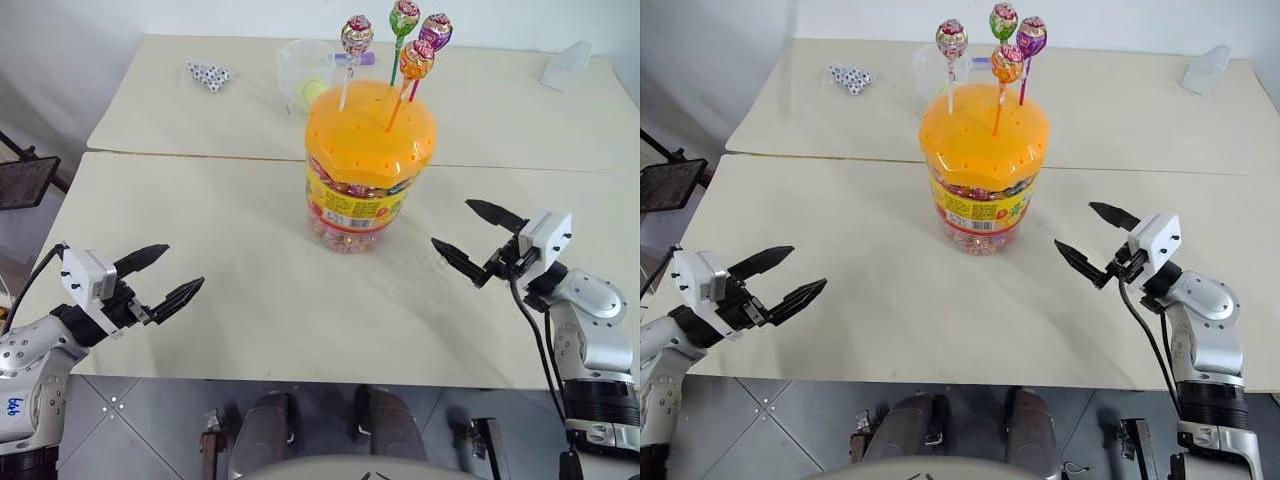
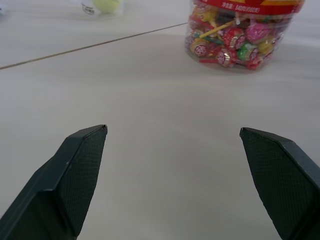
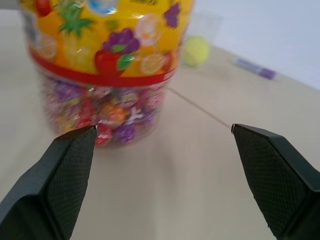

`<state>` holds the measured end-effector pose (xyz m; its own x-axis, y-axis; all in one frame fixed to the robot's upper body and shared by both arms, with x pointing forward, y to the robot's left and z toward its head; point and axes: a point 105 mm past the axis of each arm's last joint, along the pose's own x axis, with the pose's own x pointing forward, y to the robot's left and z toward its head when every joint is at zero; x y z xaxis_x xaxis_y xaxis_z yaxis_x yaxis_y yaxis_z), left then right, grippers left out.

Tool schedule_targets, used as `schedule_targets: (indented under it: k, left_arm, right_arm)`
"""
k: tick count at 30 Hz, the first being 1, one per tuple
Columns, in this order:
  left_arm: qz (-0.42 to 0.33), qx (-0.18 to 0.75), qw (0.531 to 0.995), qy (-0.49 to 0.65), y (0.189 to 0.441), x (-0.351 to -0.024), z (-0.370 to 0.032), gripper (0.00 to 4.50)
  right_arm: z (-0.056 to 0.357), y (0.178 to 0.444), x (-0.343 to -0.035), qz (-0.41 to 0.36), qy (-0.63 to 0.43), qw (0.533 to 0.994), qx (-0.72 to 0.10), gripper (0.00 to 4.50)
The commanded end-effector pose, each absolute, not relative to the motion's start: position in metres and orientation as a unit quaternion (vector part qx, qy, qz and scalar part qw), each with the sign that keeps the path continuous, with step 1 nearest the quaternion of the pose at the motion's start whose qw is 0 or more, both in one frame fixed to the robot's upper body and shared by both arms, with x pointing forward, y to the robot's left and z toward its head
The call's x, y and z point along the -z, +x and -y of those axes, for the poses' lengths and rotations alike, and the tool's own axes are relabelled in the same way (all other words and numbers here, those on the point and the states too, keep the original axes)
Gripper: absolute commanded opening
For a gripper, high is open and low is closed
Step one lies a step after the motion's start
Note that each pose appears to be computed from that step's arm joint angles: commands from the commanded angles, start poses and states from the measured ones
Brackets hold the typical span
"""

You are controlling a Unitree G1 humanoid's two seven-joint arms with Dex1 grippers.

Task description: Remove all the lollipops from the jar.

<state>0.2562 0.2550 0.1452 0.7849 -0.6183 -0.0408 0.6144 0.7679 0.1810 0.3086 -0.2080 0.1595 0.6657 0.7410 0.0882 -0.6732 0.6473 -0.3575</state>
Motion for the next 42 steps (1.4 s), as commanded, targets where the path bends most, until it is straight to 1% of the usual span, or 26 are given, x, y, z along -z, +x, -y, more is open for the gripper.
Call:
schedule_targets:
  k: [1, 4, 7, 9, 11, 13, 16, 19, 22, 25, 28, 33, 36, 38, 39, 41, 42]
  left_arm:
    - [0.041, 0.33, 0.938, 0.097, 0.26, -0.162, -0.257, 4.5]
    - [0.062, 0.36, 0.929, 0.062, 0.264, -0.174, -0.252, 4.5]
    - [0.12, 0.414, 0.902, -0.035, 0.268, -0.214, -0.243, 4.5]
    - [0.147, 0.447, 0.88, -0.067, 0.274, -0.238, -0.232, 4.5]
    - [0.174, 0.484, 0.854, -0.077, 0.288, -0.262, -0.21, 4.5]
    - [0.18, 0.51, 0.838, -0.068, 0.302, -0.275, -0.192, 4.5]
    - [0.164, 0.558, 0.813, -0.024, 0.32, -0.282, -0.158, 4.5]
    - [0.176, 0.605, 0.775, -0.033, 0.33, -0.306, -0.123, 4.5]
    - [0.16, 0.619, 0.768, -0.013, 0.342, -0.312, -0.098, 4.5]
    - [0.163, 0.643, 0.748, -0.023, 0.341, -0.321, -0.083, 4.5]
    - [0.156, 0.65, 0.744, -0.018, 0.342, -0.321, -0.073, 3.9]
    - [0.15, 0.648, 0.747, -0.013, 0.349, -0.323, -0.055, 2.36]
    - [0.155, 0.637, 0.755, -0.014, 0.354, -0.324, -0.052, 1.52]
    - [0.164, 0.636, 0.754, -0.018, 0.355, -0.326, -0.051, 0.83]
    - [0.17, 0.635, 0.753, -0.02, 0.355, -0.328, -0.051, 0.61]
    - [0.189, 0.639, 0.745, -0.031, 0.353, -0.333, -0.052, 0.03]
    - [0.201, 0.639, 0.74, -0.055, 0.352, -0.338, -0.056, 0.03]
  right_arm:
    - [0.206, 0.295, -0.165, 0.113, -0.16, 0.882, -0.429, 4.47]
    - [0.201, 0.28, -0.182, 0.145, -0.14, 0.87, -0.45, 4.47]
    - [0.196, 0.258, -0.223, 0.219, -0.07, 0.861, -0.453, 4.47]
    - [0.194, 0.243, -0.24, 0.254, -0.053, 0.855, -0.448, 4.47]
    - [0.198, 0.231, -0.257, 0.277, -0.054, 0.861, -0.424, 4.47]
    - [0.202, 0.222, -0.271, 0.302, -0.052, 0.866, -0.395, 4.47]
    - [0.209, 0.212, -0.278, 0.318, -0.035, 0.875, -0.364, 4.47]
    - [0.207, 0.202, -0.272, 0.312, -0.037, 0.876, -0.367, 4.47]
    - [0.202, 0.199, -0.269, 0.308, -0.042, 0.875, -0.37, 4.47]
    - [0.199, 0.199, -0.27, 0.315, -0.034, 0.877, -0.362, 4.47]
    - [0.197, 0.199, -0.269, 0.315, -0.034, 0.878, -0.359, 4.5]
    - [0.195, 0.199, -0.267, 0.317, -0.033, 0.879, -0.355, 4.5]
    - [0.193, 0.2, -0.266, 0.318, -0.031, 0.878, -0.356, 4.5]
    - [0.19, 0.201, -0.265, 0.319, -0.03, 0.878, -0.357, 4.5]
    - [0.189, 0.201, -0.265, 0.319, -0.029, 0.877, -0.358, 4.5]
    - [0.186, 0.202, -0.265, 0.321, -0.026, 0.875, -0.362, 4.5]
    - [0.184, 0.203, -0.266, 0.323, -0.025, 0.873, -0.366, 4.5]
